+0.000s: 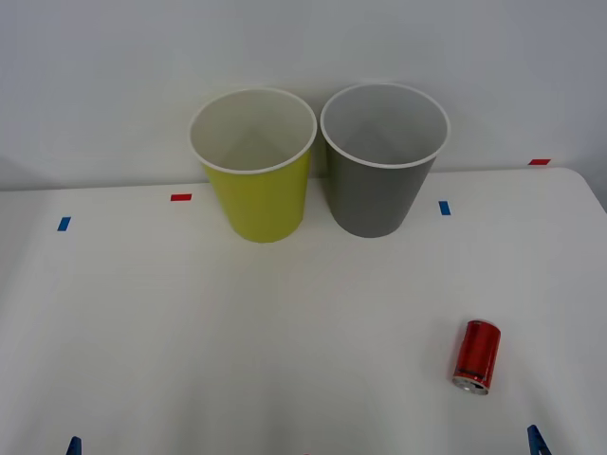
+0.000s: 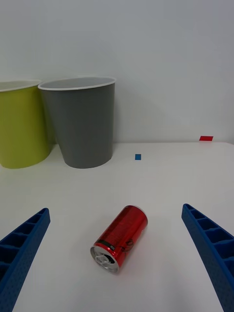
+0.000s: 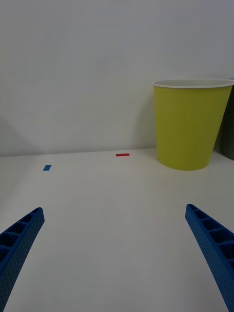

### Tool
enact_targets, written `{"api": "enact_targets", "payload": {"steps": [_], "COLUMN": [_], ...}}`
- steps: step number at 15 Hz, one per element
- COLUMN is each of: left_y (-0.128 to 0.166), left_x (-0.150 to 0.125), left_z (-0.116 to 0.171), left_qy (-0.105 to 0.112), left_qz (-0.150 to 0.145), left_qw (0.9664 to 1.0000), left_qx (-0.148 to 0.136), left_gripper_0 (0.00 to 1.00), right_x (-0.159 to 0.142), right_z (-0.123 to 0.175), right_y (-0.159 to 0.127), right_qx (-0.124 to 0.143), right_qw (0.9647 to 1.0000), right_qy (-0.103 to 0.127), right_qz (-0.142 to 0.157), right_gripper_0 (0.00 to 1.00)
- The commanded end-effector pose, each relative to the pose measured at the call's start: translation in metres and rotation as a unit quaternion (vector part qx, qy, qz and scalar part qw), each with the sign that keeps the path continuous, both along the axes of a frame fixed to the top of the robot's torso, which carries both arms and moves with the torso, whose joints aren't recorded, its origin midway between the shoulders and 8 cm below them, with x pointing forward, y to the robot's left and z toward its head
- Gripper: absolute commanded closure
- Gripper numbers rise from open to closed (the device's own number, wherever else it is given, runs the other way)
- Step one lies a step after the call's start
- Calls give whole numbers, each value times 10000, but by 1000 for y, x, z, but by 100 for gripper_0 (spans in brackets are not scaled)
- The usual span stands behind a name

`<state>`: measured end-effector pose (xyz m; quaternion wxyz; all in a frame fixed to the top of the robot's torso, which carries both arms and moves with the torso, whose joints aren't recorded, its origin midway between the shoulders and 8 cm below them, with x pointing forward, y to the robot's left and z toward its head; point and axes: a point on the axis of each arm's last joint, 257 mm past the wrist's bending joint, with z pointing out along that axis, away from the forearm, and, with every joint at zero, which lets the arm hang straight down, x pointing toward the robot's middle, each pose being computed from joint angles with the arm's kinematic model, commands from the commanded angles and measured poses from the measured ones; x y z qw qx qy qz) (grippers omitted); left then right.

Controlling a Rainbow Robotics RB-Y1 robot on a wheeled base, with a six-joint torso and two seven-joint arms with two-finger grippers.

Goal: Put cans in the gray bin and PET bottles in the light green bin.

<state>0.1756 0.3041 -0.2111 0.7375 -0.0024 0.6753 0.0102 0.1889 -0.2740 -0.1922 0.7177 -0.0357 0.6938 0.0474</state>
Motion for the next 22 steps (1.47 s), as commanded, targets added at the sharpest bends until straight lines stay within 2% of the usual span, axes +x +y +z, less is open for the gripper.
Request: {"api": "enact_targets", "payload": {"steps": [1, 22], "left_y": [0, 0], "left_x": [0, 0], "left_z": [0, 0], "left_qy": [0, 0], "left_qz": [0, 0], "left_qw": [10000, 10000], "left_qx": [0, 0], "left_gripper_0": [0, 0], "right_x": [0, 0], "right_z": [0, 0], "right_y": [0, 0], "right_qx": [0, 0], "right_qw": [10000, 10000], "right_qy": [0, 0], "right_qz": [0, 0], "right_gripper_0": [6, 6]}}
